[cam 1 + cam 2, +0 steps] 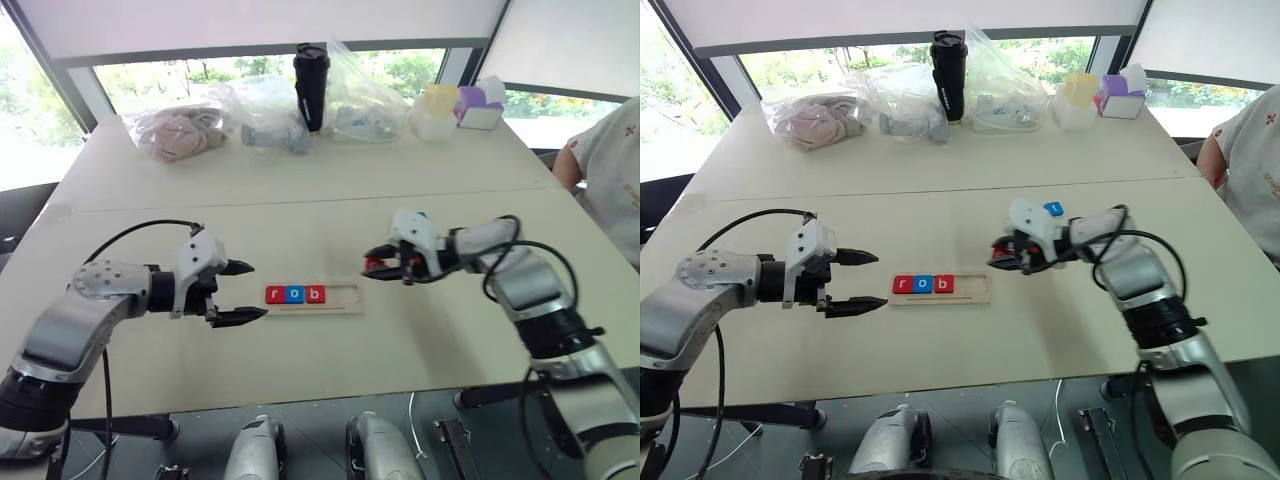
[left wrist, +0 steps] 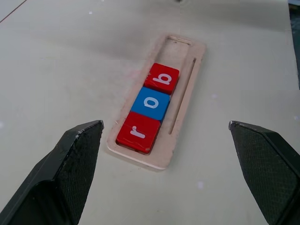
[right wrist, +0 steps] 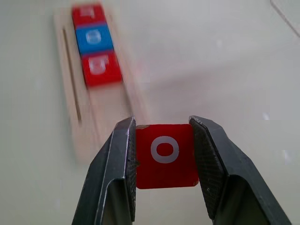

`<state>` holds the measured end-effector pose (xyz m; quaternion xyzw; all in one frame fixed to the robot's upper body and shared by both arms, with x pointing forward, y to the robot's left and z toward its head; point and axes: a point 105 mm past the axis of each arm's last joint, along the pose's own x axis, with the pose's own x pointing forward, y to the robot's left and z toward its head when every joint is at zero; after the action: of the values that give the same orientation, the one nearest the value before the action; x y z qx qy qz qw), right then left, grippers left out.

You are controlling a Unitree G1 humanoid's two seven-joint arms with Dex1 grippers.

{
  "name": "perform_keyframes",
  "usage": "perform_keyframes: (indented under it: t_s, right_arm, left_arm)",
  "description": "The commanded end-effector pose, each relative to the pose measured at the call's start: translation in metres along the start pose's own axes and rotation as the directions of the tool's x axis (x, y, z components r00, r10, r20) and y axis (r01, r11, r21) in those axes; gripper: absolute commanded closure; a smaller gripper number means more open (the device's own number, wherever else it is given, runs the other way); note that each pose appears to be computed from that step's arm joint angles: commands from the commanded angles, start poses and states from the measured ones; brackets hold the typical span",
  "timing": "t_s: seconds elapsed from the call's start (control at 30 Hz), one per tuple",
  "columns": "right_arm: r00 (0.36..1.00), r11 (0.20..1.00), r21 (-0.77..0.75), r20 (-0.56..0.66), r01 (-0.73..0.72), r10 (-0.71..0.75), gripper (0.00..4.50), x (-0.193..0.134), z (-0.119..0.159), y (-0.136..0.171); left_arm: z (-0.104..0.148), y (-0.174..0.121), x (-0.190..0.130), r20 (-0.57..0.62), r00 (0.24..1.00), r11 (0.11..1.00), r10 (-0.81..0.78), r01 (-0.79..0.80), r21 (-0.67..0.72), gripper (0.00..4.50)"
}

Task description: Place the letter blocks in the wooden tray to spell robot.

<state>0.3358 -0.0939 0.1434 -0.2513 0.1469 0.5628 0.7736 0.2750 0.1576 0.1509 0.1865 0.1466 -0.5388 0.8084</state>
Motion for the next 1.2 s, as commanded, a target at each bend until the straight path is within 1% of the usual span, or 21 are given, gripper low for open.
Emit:
perform_keyframes:
  t_s: [0.03, 0.2, 0.53, 0.93, 1.17, 1.2]
  right_arm:
    - [1.000, 1.000, -0.025, 0.019, -0.002, 0.002, 3.36, 0.009, 0.010, 0.004]
    - [0.999, 0.998, -0.047, 0.012, -0.048, 0.049, 3.36, 0.023, 0.007, 0.011]
    - [0.993, 0.992, -0.053, -0.008, -0.114, 0.114, 3.36, 0.031, -0.001, 0.021]
    - [0.993, 0.992, -0.039, -0.014, -0.121, 0.120, 3.36, 0.043, -0.008, 0.020]
    - [0.993, 0.992, -0.042, -0.016, -0.115, 0.114, 3.36, 0.042, -0.010, 0.017]
    - [0.993, 0.992, -0.043, -0.018, -0.116, 0.115, 2.30, 0.042, -0.011, 0.018]
  left_arm:
    - [0.013, 0.000, -0.007, 0.023, 1.000, 0.999, 0.015, -0.016, 0.042, 0.00]
    - [0.012, -0.003, -0.008, 0.021, 0.999, 0.999, 0.024, -0.025, 0.035, 0.00]
    - [0.007, -0.006, -0.006, 0.026, 0.999, 0.999, 0.041, -0.041, 0.011, 0.00]
    - [0.006, -0.006, -0.006, 0.027, 0.998, 0.999, 0.050, -0.050, 0.003, 0.00]
    - [0.006, -0.005, -0.006, 0.025, 0.998, 0.998, 0.055, -0.055, 0.000, 0.00]
    - [0.006, -0.005, -0.006, 0.026, 0.998, 0.998, 0.056, -0.056, 0.000, 0.00]
